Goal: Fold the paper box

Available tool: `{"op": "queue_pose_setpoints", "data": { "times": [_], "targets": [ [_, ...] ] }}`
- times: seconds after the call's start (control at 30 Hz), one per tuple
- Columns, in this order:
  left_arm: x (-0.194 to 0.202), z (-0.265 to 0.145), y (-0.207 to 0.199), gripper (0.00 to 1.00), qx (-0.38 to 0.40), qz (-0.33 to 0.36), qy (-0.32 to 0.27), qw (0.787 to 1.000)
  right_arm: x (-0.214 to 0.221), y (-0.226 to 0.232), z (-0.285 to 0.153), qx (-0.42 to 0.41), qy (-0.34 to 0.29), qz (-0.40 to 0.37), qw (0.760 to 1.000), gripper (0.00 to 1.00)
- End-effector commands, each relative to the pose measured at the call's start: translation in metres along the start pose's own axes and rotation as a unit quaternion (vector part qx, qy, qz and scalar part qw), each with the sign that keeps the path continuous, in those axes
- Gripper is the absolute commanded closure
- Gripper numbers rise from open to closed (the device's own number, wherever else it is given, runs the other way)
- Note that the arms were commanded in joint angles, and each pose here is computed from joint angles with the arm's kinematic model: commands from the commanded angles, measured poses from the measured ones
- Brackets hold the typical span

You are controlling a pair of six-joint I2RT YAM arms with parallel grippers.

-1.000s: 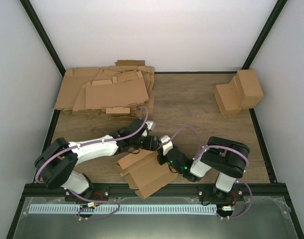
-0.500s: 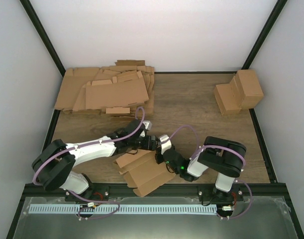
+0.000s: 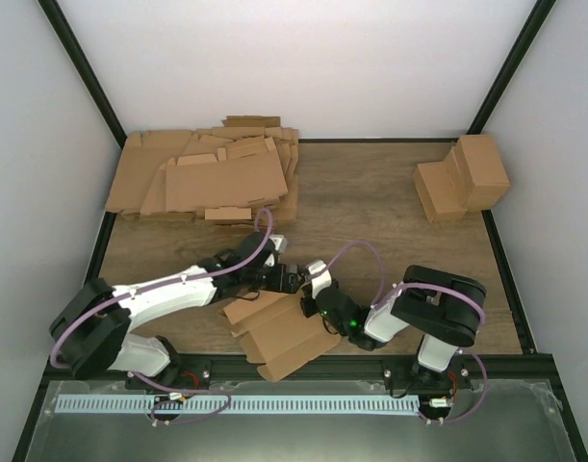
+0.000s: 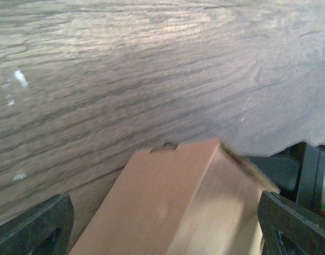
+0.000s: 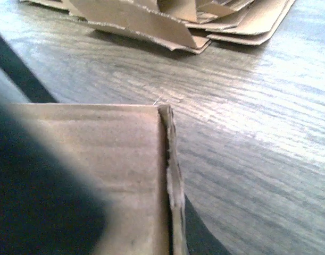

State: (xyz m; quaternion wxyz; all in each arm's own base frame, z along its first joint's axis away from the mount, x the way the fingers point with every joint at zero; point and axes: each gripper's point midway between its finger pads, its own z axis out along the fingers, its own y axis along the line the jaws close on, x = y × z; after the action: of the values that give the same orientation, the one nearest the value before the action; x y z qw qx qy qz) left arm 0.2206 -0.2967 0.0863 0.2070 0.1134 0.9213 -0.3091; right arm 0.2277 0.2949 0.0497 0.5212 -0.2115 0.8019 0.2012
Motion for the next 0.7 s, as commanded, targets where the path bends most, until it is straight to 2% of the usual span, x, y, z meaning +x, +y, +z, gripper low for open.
{"op": "queue_pose_setpoints", "data": {
  "times": [0.0,0.2,0.43,0.5,0.67],
  "targets": [
    [-0.012,-0.036,0.011,0.00,-0.059,0.027,-0.026,0.998,-0.025,-0.011,-0.003,0.035,-0.036,0.026,0.998,0.99],
    [-0.060,-0.115,-0.014,0.00,-0.091,0.067,-0.102,0.988,-0.041,-0.019,0.001,0.065,-0.028,0.055,0.996,0.99],
    [-0.089,-0.198,-0.039,0.00,-0.084,0.064,-0.175,0.979,-0.056,-0.080,0.003,0.140,-0.003,0.181,0.974,0.99],
    [-0.088,-0.209,-0.044,0.00,-0.070,0.060,-0.180,0.979,-0.060,-0.099,-0.002,0.158,-0.004,0.222,0.962,0.99],
    [-0.062,-0.210,-0.044,0.00,-0.036,0.031,-0.144,0.988,-0.066,-0.139,-0.015,0.162,-0.018,0.327,0.931,0.99]
  ]
}}
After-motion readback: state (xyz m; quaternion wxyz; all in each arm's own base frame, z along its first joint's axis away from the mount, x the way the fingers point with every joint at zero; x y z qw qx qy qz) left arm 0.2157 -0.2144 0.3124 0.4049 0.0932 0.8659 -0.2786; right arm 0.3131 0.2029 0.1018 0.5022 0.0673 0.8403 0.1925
